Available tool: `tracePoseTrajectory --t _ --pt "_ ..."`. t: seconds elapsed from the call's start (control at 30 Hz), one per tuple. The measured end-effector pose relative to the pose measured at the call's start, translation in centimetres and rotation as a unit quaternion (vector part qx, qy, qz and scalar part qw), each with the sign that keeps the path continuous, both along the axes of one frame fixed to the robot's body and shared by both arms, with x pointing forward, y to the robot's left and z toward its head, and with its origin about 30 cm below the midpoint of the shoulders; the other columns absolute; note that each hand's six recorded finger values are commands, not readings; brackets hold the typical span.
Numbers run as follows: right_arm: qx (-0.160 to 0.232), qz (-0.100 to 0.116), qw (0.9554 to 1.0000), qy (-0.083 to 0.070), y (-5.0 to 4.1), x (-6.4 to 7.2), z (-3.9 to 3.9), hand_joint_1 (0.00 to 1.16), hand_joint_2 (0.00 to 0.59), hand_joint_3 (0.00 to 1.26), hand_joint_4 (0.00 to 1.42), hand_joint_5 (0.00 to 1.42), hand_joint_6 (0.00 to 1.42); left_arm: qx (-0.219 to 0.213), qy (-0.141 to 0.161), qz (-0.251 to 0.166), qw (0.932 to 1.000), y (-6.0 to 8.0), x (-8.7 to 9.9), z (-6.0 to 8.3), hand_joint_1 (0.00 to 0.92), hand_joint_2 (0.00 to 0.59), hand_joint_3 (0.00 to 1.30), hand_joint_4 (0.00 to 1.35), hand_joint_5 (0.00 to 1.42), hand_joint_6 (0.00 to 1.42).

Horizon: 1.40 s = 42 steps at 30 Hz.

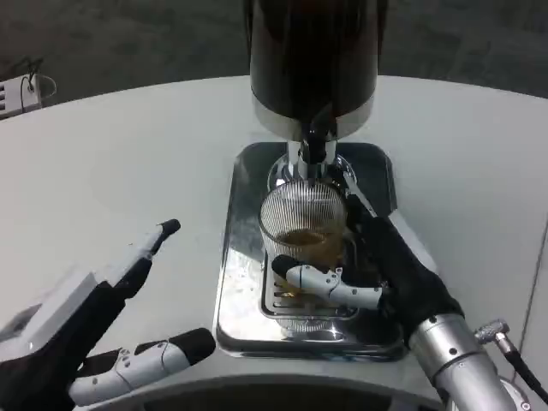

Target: Grasp the cup under the faucet to collect the drink, then remove the cup.

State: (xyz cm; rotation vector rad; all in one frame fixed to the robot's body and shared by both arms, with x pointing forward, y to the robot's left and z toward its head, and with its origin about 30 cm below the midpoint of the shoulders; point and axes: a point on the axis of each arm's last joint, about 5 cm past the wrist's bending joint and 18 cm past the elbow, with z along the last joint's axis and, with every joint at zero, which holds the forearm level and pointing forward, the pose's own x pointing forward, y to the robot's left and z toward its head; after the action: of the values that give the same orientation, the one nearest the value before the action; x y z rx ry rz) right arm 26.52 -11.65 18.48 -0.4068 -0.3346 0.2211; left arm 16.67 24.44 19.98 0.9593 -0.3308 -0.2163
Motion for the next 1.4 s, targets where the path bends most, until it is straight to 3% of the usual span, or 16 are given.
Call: tracePoseTrajectory --t 0.23,0.57,1.13,1.4 --pt "0.009 -0.014 0.9998 0.006 0.58 0.2 -0.61 0.8 0.199 0.0 0.04 0.11 0.0 0.003 0.0 -0.005 1.0 -0.4 -0.2 0.1 0.0 0.054 0.01 0.0 0.0 0.07" --pt "0.013 -0.038 0.9992 -0.004 1.04 0.5 -0.87 0.8 0.198 0.0 0.04 0.11 0.0 0.007 0.012 -0.001 0.9999 -0.7 -0.2 0.4 0.0 0.055 0.02 0.0 0.0 0.08" --pt "0.035 -0.035 0.9987 -0.004 2.54 0.8 -1.25 0.81 0.2 0.0 0.09 0.18 0.0 0.018 0.051 -0.003 0.9985 -1.2 -0.7 0.0 0.0 0.055 0.02 0.0 0.0 0.08" --pt "0.044 -0.039 0.9982 -0.013 3.35 1.0 -1.33 0.82 0.201 0.01 0.13 0.25 0.0 0.02 0.06 -0.005 0.998 -1.4 -0.9 0.1 0.0 0.055 0.02 0.0 0.0 0.08"
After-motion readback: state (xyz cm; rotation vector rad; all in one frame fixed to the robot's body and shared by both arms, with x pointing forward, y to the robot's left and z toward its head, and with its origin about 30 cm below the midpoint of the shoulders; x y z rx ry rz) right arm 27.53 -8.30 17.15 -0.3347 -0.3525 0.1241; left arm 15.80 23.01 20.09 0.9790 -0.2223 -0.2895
